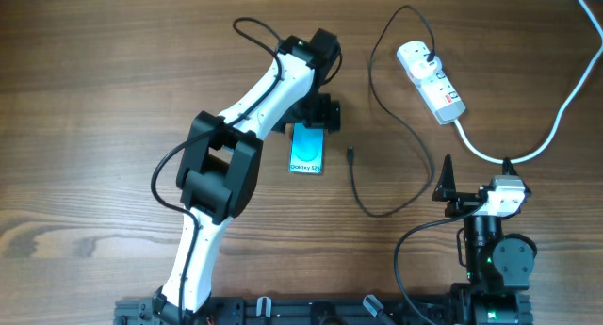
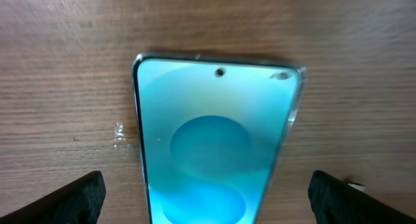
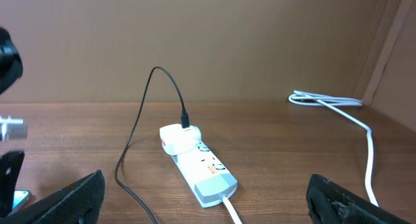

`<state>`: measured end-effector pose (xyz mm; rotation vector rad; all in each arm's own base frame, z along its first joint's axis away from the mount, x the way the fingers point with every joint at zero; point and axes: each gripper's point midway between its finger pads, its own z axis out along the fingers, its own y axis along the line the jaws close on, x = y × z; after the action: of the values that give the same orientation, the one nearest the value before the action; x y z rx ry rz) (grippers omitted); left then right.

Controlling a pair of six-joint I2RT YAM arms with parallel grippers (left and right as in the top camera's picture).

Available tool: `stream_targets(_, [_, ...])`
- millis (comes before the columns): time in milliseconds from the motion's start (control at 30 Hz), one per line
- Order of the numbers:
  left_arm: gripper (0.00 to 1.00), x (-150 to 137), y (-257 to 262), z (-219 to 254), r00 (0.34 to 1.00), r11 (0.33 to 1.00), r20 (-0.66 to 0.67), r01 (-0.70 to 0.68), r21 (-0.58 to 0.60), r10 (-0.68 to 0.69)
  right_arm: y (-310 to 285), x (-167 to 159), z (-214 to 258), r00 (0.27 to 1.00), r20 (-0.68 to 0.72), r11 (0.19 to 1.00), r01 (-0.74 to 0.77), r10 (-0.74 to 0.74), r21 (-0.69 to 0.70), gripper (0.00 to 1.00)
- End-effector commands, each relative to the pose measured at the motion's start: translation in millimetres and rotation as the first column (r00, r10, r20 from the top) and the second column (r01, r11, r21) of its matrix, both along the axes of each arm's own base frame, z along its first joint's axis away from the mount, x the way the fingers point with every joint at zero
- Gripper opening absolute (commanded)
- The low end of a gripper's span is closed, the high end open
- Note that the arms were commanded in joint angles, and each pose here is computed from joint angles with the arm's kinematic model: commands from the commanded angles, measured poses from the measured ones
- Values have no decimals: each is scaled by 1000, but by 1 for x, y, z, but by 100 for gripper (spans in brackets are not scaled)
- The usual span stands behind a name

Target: Plug charger to phone and switch on socket

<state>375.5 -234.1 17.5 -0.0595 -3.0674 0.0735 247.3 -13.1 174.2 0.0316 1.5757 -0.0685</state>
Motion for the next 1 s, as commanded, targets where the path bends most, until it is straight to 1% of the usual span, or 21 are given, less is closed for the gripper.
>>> stream_targets(0, [100, -13, 5, -20, 998, 1000, -52, 23, 14, -23, -1, 0, 1, 1000, 7, 1000, 6, -6, 12, 100])
stream_targets(300, [100, -30, 0, -36, 995, 998, -80, 56, 19, -54, -1, 0, 1, 1000, 7, 1000, 6, -6, 12, 100])
stream_targets(367, [100, -37, -11, -38, 987, 992, -99, 122, -39, -125, -1, 0, 1, 1000, 7, 1000, 6, -6, 12, 100])
stream_targets(400, [100, -39, -13, -38, 986, 991, -102, 127, -45, -131, -1, 0, 1, 1000, 7, 1000, 6, -6, 12, 100])
stream_targets(467, [100, -39, -13, -38, 988, 993, -102, 113, -40, -116, -1, 0, 1, 1000, 7, 1000, 6, -6, 12, 100])
stream_targets(533, [100, -36, -8, -38, 995, 1000, -94, 27, 2, -27, -1, 0, 1, 1000, 7, 1000, 6, -6, 12, 100])
stream_targets(567, [100, -35, -8, -38, 996, 1000, -90, 19, 4, -18, -1, 0, 1, 1000, 7, 1000, 6, -6, 12, 100])
stream_targets(867, [100, -37, -11, -39, 996, 1000, -88, 30, 7, -29, -1, 0, 1, 1000, 7, 1000, 6, -6, 12, 100])
stream_targets(967, [97, -41, -9, -42, 995, 999, -97, 31, 13, -30, -1, 0, 1, 1000, 7, 1000, 6, -6, 12, 100])
